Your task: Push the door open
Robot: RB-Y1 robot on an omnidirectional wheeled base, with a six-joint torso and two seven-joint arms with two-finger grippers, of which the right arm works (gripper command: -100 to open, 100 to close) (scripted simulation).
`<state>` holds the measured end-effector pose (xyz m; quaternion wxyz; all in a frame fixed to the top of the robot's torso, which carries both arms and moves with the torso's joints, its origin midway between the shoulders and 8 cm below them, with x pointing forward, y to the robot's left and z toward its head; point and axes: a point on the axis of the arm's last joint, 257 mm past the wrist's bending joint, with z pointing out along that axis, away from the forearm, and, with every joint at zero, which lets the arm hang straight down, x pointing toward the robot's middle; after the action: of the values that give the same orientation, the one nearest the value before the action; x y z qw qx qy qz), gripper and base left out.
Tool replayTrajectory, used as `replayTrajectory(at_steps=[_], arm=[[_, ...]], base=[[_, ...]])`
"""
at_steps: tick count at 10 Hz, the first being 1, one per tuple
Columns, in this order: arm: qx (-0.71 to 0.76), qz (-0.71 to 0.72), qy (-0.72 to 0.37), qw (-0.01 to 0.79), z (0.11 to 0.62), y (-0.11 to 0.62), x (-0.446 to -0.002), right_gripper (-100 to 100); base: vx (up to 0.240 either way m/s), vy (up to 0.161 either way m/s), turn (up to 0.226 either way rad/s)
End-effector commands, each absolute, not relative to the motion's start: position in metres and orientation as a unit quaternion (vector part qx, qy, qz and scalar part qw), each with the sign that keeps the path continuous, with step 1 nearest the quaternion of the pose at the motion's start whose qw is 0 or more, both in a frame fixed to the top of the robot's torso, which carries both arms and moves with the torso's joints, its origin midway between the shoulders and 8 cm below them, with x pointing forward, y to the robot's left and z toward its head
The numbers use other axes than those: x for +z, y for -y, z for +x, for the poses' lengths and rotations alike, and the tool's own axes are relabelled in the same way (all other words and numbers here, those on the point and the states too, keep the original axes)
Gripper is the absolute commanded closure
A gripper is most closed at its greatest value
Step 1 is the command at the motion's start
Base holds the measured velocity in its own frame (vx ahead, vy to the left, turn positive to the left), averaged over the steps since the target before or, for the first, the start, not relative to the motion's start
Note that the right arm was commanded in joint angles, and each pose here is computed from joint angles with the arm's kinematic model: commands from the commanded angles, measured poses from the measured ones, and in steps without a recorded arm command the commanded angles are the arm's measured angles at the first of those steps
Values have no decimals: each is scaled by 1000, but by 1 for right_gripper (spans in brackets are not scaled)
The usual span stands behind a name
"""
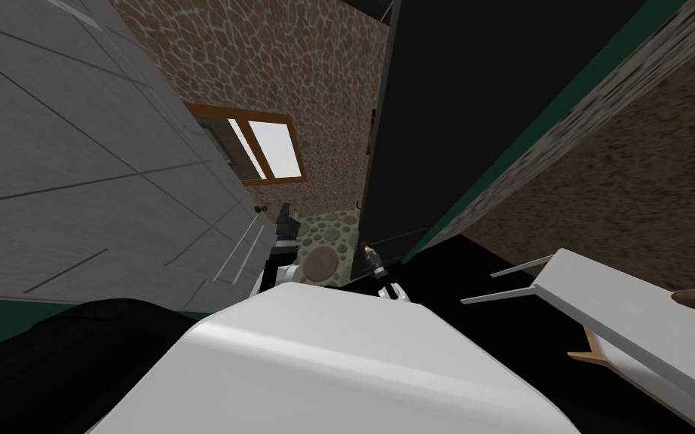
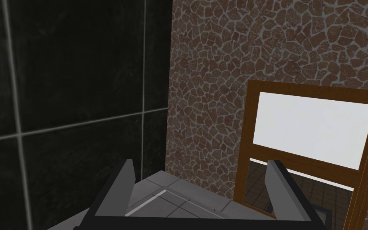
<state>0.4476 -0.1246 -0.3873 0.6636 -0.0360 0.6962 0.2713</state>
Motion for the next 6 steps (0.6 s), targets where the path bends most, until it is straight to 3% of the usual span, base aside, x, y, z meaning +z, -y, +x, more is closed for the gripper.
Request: replayTrajectory(at_steps=[1, 6], arm=[[286, -8, -692, 663, 452, 132, -382, 100], [323, 59, -685, 650, 455, 144, -379, 100]], base=[[28, 20, 61], [33, 21, 42]])
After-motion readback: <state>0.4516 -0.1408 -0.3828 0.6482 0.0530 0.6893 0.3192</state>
